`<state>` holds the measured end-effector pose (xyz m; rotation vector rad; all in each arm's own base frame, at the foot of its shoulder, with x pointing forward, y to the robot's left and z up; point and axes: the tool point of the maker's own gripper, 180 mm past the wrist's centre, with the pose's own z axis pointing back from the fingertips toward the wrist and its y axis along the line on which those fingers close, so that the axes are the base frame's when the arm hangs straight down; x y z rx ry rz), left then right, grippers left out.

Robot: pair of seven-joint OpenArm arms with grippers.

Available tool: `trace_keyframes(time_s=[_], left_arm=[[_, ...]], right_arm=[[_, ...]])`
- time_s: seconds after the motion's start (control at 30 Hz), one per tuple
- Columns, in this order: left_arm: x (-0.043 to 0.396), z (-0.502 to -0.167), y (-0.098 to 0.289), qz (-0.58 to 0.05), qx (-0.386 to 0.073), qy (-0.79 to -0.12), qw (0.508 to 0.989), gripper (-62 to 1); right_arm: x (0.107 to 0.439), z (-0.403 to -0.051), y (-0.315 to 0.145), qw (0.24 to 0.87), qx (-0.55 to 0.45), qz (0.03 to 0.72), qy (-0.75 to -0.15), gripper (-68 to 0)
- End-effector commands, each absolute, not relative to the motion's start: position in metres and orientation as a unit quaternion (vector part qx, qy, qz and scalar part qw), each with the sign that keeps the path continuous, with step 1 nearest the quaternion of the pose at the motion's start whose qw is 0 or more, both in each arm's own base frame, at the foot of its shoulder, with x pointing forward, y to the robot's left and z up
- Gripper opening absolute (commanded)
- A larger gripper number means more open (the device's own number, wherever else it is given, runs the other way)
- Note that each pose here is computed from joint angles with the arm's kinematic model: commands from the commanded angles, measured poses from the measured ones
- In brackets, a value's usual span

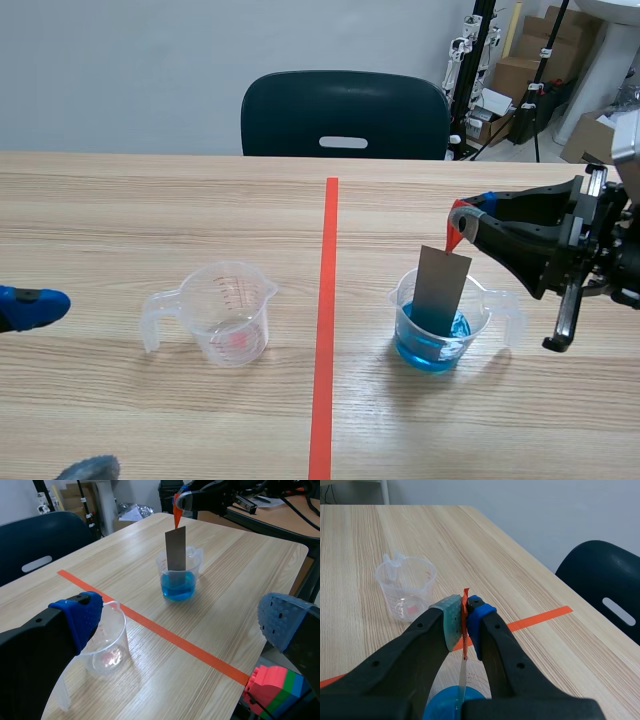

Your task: Do the redox reaction experiment. hold the plate still in the solution

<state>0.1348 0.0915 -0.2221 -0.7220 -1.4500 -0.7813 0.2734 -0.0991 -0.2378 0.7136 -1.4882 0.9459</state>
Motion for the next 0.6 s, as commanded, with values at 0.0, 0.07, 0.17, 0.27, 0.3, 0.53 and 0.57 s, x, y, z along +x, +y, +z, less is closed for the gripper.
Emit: trace_keyframes(time_s=[0.0, 0.07, 0.17, 0.27, 0.3, 0.53, 0.57], left_arm=[[0.1367, -0.2127, 0.0887, -0.331, -0.321, -0.644, 0.611, 1.4], [0.1382, -0.2118, 0.0883, -0.333, -0.321, -0.646, 0.608, 1.4], [0.1389, -0.211, 0.088, -0.333, -0.322, -0.646, 0.606, 1.4], [0.1386, -0.2111, 0.0878, -0.333, -0.323, -0.646, 0.607, 1.4], [0.1386, -0.2111, 0.0878, -0.333, -0.323, -0.646, 0.607, 1.4], [0.1386, -0.2114, 0.0879, -0.333, -0.323, -0.645, 0.607, 1.4], [0.1386, -0.2114, 0.0879, -0.333, -0.323, -0.645, 0.607, 1.4]], right_arm=[[0.2766, -0.2274, -0.1005, 0.569, 0.312, 0.397, -0.649, -67.3], [0.2766, -0.2275, -0.1005, 0.569, 0.312, 0.397, -0.649, -67.3], [0.2766, -0.2275, -0.1005, 0.569, 0.312, 0.397, -0.649, -67.3], [0.2766, -0.2275, -0.1005, 0.569, 0.312, 0.397, -0.649, -67.3], [0.2766, -0.2275, -0.1005, 0.569, 0.312, 0.397, -0.649, -67.3], [0.2766, -0.2275, -0.1005, 0.569, 0.312, 0.397, -0.649, -67.3], [0.2766, -0.2275, -0.1005, 0.569, 0.312, 0.397, -0.649, -67.3]])
